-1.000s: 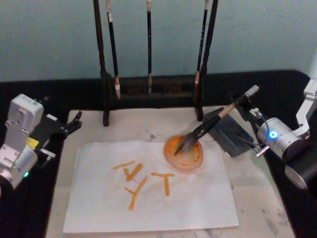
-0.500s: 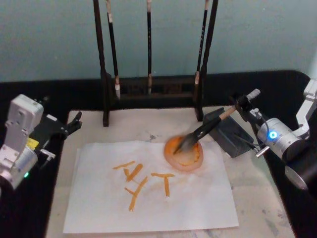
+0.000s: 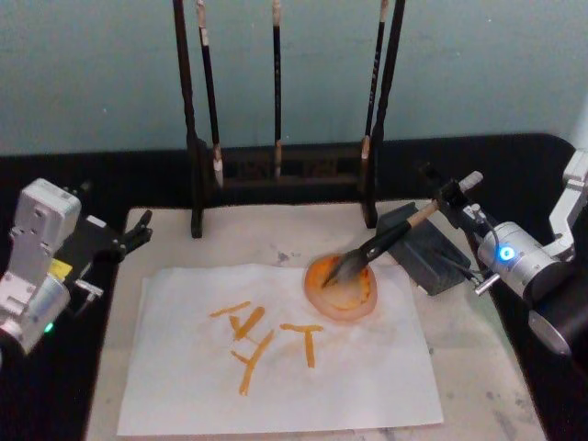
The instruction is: Pick up the brush from the inkstone, write on the paper, then place the brush back to its original position.
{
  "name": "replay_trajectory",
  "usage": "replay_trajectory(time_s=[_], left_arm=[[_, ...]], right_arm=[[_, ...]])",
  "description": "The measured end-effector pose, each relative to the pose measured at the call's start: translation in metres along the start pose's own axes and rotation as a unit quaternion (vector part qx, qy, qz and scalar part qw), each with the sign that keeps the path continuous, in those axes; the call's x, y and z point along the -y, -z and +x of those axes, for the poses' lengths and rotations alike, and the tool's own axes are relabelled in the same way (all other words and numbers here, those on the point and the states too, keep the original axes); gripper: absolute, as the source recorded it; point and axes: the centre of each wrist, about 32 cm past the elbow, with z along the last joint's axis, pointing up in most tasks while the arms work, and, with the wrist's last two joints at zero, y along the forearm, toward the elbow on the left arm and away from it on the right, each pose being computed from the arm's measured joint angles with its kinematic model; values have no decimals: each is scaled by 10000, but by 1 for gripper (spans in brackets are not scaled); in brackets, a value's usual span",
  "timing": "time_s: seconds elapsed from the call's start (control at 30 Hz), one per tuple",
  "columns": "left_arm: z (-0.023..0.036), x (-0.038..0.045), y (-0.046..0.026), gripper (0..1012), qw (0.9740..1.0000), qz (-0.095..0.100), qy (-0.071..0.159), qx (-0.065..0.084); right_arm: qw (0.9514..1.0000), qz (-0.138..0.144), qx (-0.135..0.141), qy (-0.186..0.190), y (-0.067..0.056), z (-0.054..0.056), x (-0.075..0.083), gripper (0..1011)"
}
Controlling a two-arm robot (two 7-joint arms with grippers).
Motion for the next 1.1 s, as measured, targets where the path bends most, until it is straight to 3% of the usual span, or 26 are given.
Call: replay_trajectory(time_s=[0.4, 0.73, 1.1], left_arm=[[0, 0, 0, 1010, 10000, 0, 0, 0], [0, 0, 0, 1010, 10000, 0, 0, 0], [0, 0, 0, 1010, 10000, 1, 0, 0]], right_arm=[[10000, -1, 0, -2, 0, 0, 0, 993], [10000, 23, 36, -35, -18, 10, 71, 1000], [10000, -10, 74, 47, -30, 22, 354, 1000]])
